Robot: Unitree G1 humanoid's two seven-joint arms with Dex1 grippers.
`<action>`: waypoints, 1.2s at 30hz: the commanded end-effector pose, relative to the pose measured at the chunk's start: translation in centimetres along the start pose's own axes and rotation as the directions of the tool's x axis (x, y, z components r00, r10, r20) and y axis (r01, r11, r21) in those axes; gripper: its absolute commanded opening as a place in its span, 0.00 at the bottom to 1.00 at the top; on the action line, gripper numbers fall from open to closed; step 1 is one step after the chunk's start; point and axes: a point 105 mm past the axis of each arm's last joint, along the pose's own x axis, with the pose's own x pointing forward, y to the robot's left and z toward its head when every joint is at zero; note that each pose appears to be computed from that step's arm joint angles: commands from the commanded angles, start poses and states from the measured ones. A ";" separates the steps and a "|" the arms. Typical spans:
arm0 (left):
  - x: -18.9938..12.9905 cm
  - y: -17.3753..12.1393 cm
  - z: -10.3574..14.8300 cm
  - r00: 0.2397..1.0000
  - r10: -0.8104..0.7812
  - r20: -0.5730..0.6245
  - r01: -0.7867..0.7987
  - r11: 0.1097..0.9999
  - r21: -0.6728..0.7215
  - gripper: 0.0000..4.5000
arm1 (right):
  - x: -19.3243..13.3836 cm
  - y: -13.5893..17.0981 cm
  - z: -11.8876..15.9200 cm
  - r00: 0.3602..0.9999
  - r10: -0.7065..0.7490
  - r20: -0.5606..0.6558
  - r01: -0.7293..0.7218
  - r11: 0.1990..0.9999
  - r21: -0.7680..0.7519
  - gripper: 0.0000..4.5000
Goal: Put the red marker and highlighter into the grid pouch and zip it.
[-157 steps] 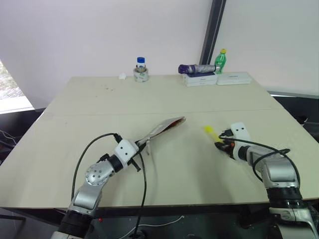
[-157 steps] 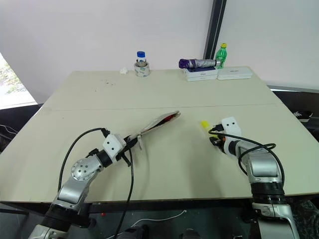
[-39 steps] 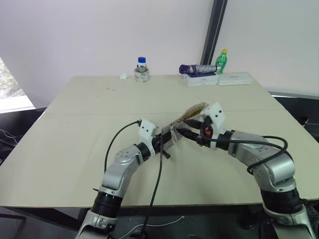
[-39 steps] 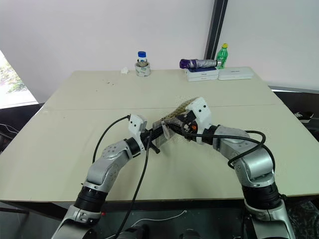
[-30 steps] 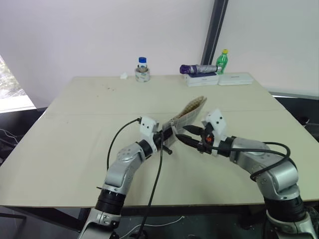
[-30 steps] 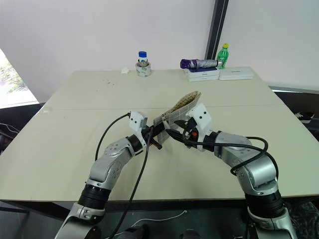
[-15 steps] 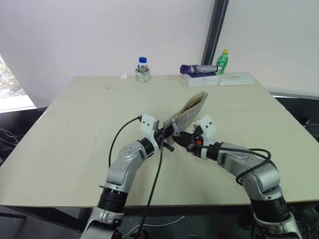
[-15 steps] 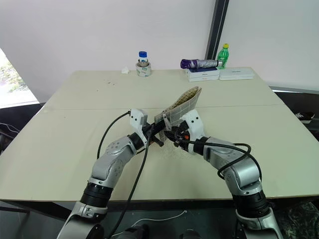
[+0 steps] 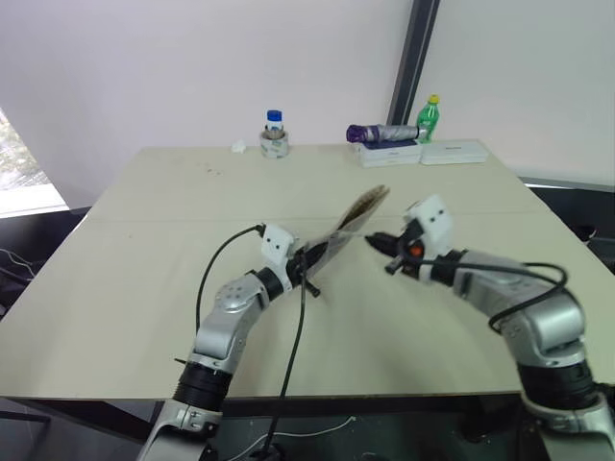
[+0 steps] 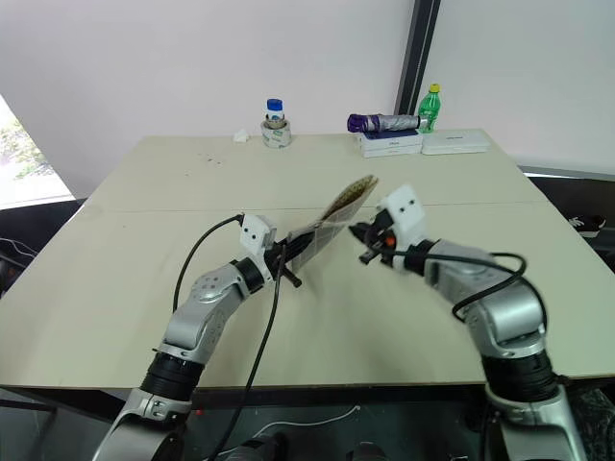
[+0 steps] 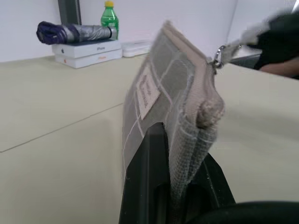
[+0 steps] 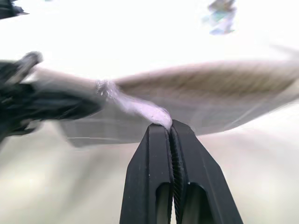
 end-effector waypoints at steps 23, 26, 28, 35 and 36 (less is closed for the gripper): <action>-5.5 2.6 -0.1 0.999 0.005 -0.045 0.005 0.976 0.216 0.34 | -2.5 -5.9 -2.5 0.982 -0.141 -0.122 0.128 0.986 -0.103 0.87; -6.4 3.1 0.0 0.997 0.014 -0.076 0.005 0.969 0.248 0.68 | -2.8 -5.9 -2.5 0.982 -0.141 -0.127 0.125 0.984 -0.125 1.00; -7.2 3.6 0.1 0.995 0.027 -0.092 -0.003 0.967 0.254 0.92 | -3.1 -6.0 -2.7 0.979 -0.150 -0.135 0.132 0.982 -0.138 1.00; -11.5 4.7 -0.1 0.983 0.063 -0.170 -0.028 0.980 0.197 0.99 | -4.1 -5.9 -3.4 0.978 -0.125 -0.167 0.098 0.982 -0.162 1.00; -12.5 5.0 -0.4 0.977 0.083 -0.198 -0.045 0.981 0.191 0.99 | -4.2 -5.9 -3.5 0.978 -0.120 -0.169 0.092 0.983 -0.162 1.00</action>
